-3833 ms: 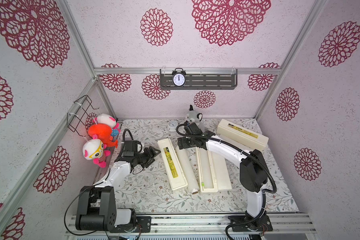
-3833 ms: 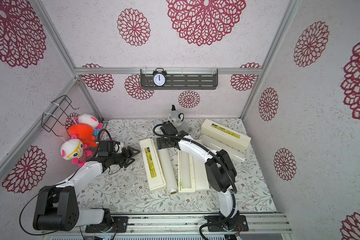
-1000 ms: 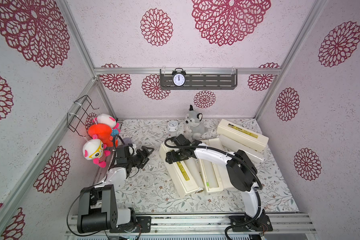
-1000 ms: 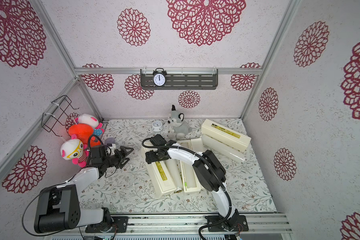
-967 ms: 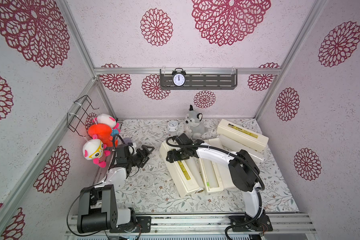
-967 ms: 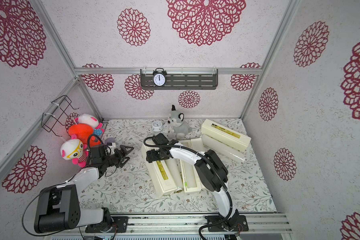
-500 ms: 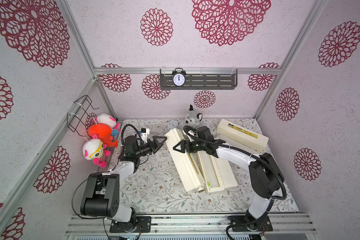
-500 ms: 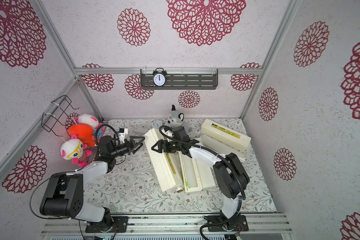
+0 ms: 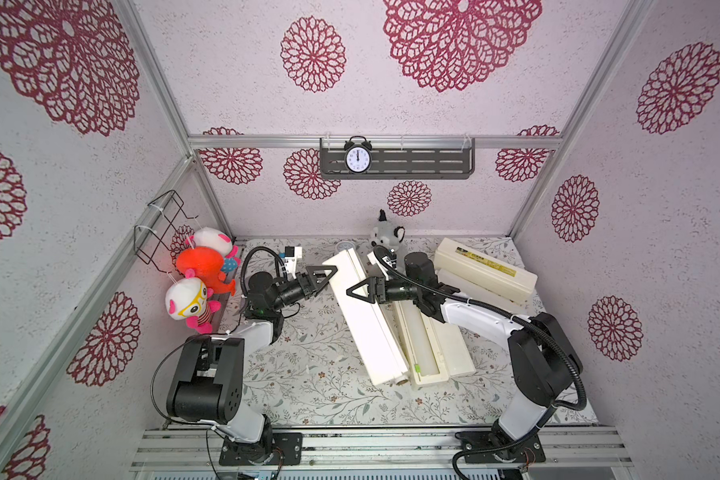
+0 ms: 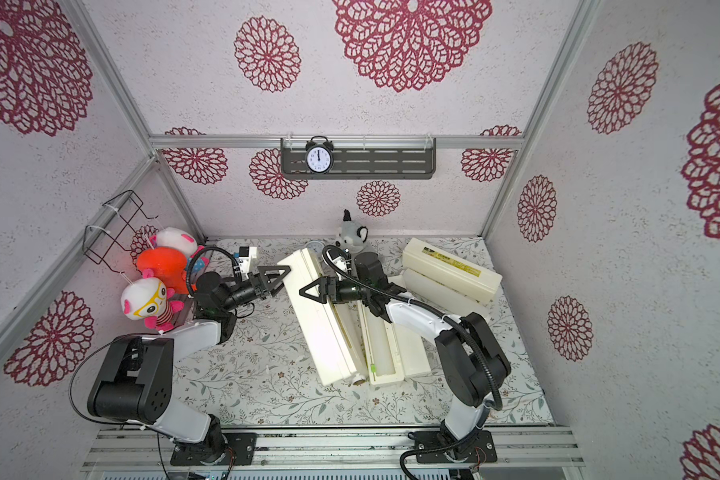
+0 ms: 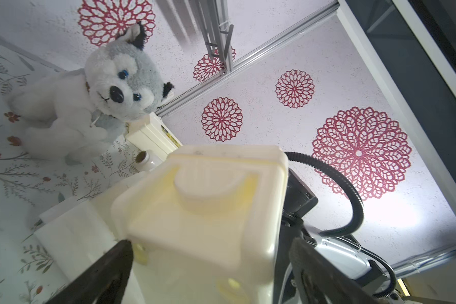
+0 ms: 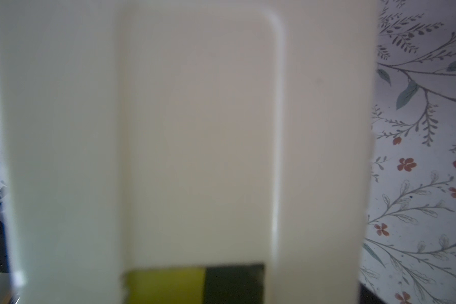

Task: Put plastic wrap rolls into dispensers
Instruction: Open the lid of the plastic wrap cutting box.

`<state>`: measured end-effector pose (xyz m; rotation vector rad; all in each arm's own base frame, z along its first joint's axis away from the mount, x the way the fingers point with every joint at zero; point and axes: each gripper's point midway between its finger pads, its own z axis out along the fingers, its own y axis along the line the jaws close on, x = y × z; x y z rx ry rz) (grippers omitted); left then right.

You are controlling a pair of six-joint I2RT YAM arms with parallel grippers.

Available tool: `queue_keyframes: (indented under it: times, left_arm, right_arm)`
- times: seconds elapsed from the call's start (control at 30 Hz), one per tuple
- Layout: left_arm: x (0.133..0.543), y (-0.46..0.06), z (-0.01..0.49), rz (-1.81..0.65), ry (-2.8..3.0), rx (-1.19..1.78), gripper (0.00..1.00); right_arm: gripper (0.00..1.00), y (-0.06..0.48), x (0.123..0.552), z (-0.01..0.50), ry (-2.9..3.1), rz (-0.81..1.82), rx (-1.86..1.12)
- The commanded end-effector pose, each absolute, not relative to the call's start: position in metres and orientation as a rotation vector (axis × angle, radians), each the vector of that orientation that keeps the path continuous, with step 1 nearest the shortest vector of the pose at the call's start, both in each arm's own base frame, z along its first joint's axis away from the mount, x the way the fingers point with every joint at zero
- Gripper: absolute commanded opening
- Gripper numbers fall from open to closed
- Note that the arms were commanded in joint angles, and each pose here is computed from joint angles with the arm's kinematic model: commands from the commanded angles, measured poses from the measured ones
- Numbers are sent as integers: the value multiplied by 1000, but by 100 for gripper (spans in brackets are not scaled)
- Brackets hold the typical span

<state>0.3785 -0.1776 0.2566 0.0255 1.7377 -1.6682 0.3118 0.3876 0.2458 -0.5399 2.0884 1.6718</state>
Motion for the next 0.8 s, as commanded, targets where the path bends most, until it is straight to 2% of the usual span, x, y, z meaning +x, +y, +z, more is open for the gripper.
queue_keyframes:
  times: [0.0,0.2,0.53,0.77]
  left_arm:
    - [368,-194,285,-1727,1659,160,98]
    - [371,-206,265,-1734,1758,136,98]
    - [383,-194,224,-1461,2018,57,98]
    - [381,-197,246,-1495,1912,119,98]
  right_arm:
    - [74,390,290,300,1900,1810,-656]
    - [73,391,285,309,1850,1874,-665]
    - [73,389,283,308,1861,1840,-675]
    - [72,397,275,310,1831,1897,-709]
